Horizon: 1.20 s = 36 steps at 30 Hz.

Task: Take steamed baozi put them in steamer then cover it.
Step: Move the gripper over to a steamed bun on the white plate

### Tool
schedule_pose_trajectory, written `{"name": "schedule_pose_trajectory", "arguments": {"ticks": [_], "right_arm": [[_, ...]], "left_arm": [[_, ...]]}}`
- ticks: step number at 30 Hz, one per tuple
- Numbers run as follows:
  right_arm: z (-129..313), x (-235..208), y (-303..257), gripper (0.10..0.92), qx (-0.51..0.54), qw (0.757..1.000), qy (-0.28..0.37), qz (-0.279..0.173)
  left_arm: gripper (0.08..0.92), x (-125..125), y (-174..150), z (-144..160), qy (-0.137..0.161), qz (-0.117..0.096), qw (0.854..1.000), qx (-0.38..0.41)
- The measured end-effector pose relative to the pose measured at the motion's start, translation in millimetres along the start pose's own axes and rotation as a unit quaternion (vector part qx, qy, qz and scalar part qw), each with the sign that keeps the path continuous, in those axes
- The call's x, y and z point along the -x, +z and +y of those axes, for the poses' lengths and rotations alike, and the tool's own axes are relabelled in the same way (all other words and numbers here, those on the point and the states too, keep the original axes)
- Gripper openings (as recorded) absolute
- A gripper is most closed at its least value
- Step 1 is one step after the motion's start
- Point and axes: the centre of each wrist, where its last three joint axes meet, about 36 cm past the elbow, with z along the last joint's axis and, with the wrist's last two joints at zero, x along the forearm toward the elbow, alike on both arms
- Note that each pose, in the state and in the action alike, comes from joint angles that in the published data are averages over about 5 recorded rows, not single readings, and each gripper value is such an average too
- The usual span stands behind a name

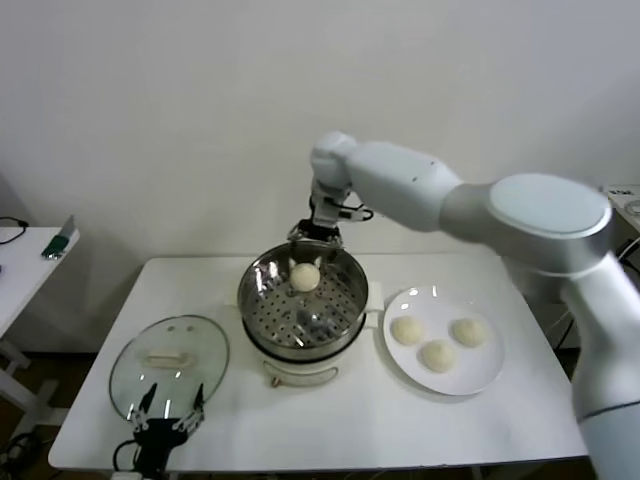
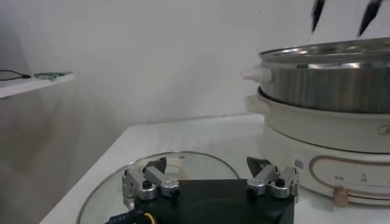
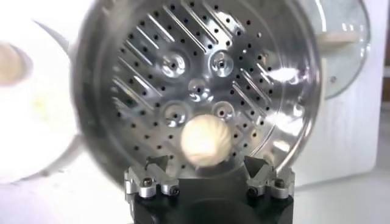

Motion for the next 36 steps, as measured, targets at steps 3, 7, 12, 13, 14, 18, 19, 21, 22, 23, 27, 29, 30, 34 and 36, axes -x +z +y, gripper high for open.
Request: {"name": "schedule_pose_trajectory", "arguments": {"ticks": [3,7,12,13,14,18,19,21,22,23,27,29,30,34,36], "right_arm": [[43,-18,8,0.823,0.086,0.996,0.001,0.000],[107,-25,12,0.823,0.208,0.978,0.001,0.003],[173,-16,1,0.823,0.344,0.939,0.006,0.000],[183,-12,-2,0.823,0.366,0.931,0.006,0.000],[191,-8,-6,0.823,0.387,0.922,0.006,0.000],[217,11,-17,0.823,0.450,0.893,0.003,0.004],[222,17,-20,0.823,0.462,0.887,0.001,0.005],[230,29,-24,0.823,0.483,0.876,-0.003,0.009],[234,36,-26,0.823,0.492,0.870,-0.005,0.011],[237,42,-27,0.823,0.500,0.866,-0.007,0.013],[248,70,-31,0.823,0.525,0.851,-0.014,0.022],[253,84,-31,0.823,0.535,0.844,-0.016,0.027],[255,91,-31,0.823,0.540,0.841,-0.015,0.029],[260,117,-29,0.823,0.556,0.830,-0.012,0.036],[262,129,-28,0.823,0.563,0.825,-0.010,0.037]], "left_arm": [[0.823,1,0,-1,0.001,-0.001,1.000,0.000],[0.823,2,0,-2,0.003,0.000,1.000,-0.001],[0.823,4,2,-5,0.005,0.001,1.000,-0.002],[0.823,5,2,-5,0.005,0.001,1.000,-0.002],[0.823,5,2,-5,0.005,0.001,1.000,-0.002],[0.823,6,2,-5,0.005,0.001,1.000,-0.002],[0.823,6,2,-5,0.005,0.001,1.000,-0.001],[0.823,7,2,-5,0.005,0.001,1.000,-0.002],[0.823,7,2,-5,0.005,0.001,1.000,-0.002],[0.823,7,2,-5,0.004,0.002,1.000,-0.002],[0.823,6,2,-6,0.004,0.002,1.000,-0.003],[0.823,5,3,-6,0.003,0.003,1.000,-0.004],[0.823,5,3,-6,0.003,0.003,1.000,-0.004],[0.823,5,6,-5,0.002,0.004,1.000,-0.004],[0.823,4,8,-5,0.002,0.006,1.000,-0.004]]}}
